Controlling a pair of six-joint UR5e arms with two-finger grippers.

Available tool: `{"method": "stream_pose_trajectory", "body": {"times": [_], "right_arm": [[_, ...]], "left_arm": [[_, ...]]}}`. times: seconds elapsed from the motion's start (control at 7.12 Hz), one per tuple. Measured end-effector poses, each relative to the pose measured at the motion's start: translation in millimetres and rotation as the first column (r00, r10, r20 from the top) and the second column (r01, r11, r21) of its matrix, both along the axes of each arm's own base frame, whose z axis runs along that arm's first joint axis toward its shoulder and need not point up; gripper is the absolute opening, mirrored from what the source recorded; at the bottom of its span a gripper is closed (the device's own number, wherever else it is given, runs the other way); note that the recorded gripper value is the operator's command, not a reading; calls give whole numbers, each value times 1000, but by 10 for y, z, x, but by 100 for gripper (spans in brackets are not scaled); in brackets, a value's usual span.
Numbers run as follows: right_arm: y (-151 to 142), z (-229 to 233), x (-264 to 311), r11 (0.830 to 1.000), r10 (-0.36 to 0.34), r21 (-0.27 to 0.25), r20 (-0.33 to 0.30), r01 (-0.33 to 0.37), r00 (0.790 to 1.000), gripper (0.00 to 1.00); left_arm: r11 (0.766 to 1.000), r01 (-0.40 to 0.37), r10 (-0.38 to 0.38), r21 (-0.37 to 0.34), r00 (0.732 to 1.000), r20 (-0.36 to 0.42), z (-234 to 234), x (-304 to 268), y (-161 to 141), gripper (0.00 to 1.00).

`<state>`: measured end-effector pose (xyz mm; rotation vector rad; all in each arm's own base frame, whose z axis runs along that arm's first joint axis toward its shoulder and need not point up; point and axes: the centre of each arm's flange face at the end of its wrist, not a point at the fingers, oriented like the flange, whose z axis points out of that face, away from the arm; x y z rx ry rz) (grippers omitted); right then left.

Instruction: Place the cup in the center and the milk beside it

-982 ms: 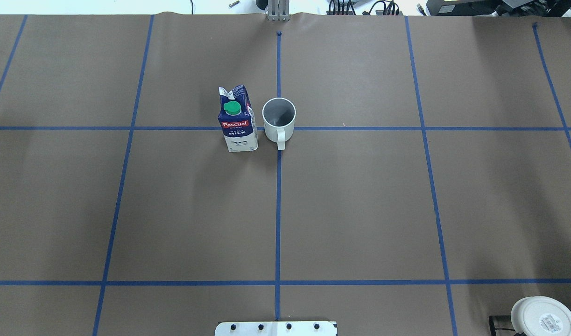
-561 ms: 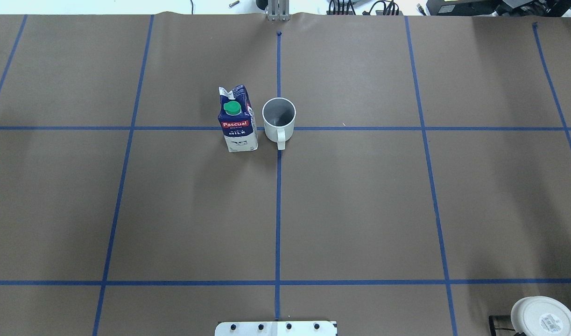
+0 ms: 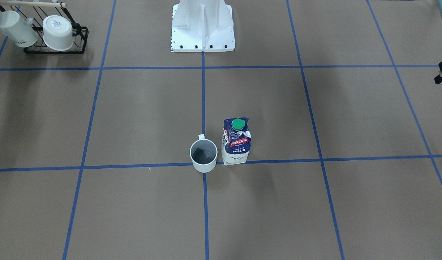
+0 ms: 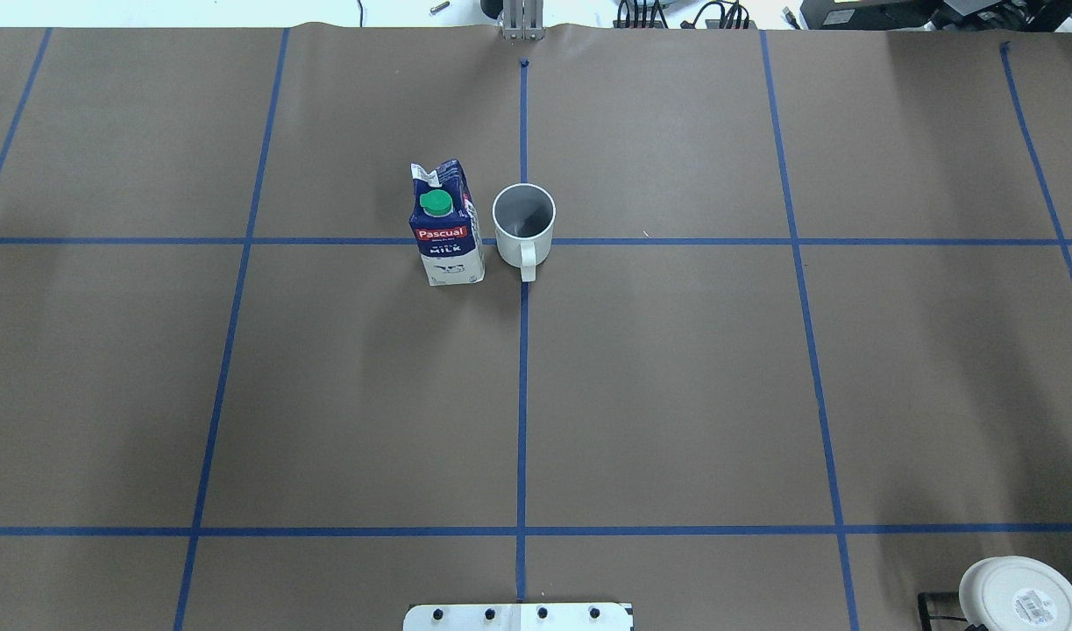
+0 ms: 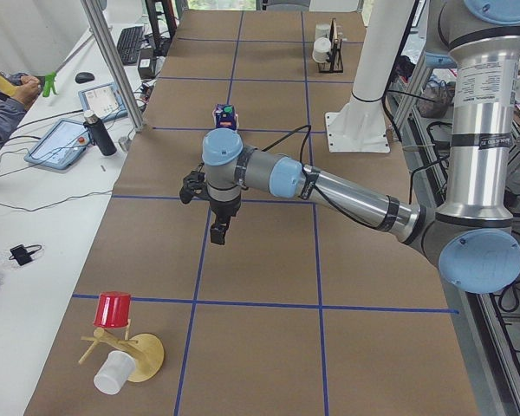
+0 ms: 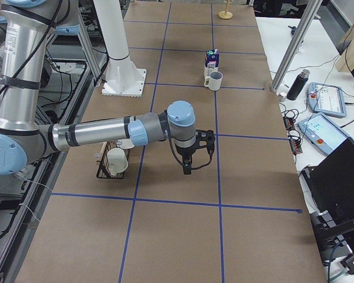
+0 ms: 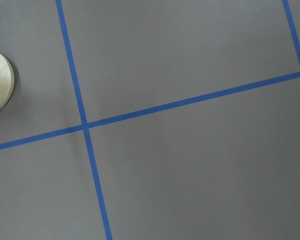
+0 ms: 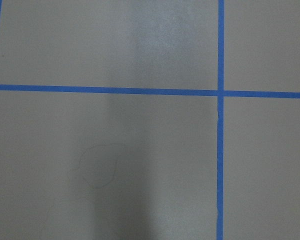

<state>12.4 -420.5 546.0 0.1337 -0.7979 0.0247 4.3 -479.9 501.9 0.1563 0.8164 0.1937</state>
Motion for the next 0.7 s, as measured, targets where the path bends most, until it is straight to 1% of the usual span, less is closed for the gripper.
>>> {"method": "stream_pose_trajectory", "body": {"times": [0.42, 0.7], "right_arm": [[-202, -204, -159, 999, -38, -35, -6, 38, 999, 100], [-213, -249, -165, 998, -44, -41, -7, 44, 999, 100]], "left_arm": [[1000, -1, 0, -24, 1000, -15, 80, 23, -33, 98], [1000, -1, 0, -23, 1000, -16, 75, 25, -39, 98]]}}
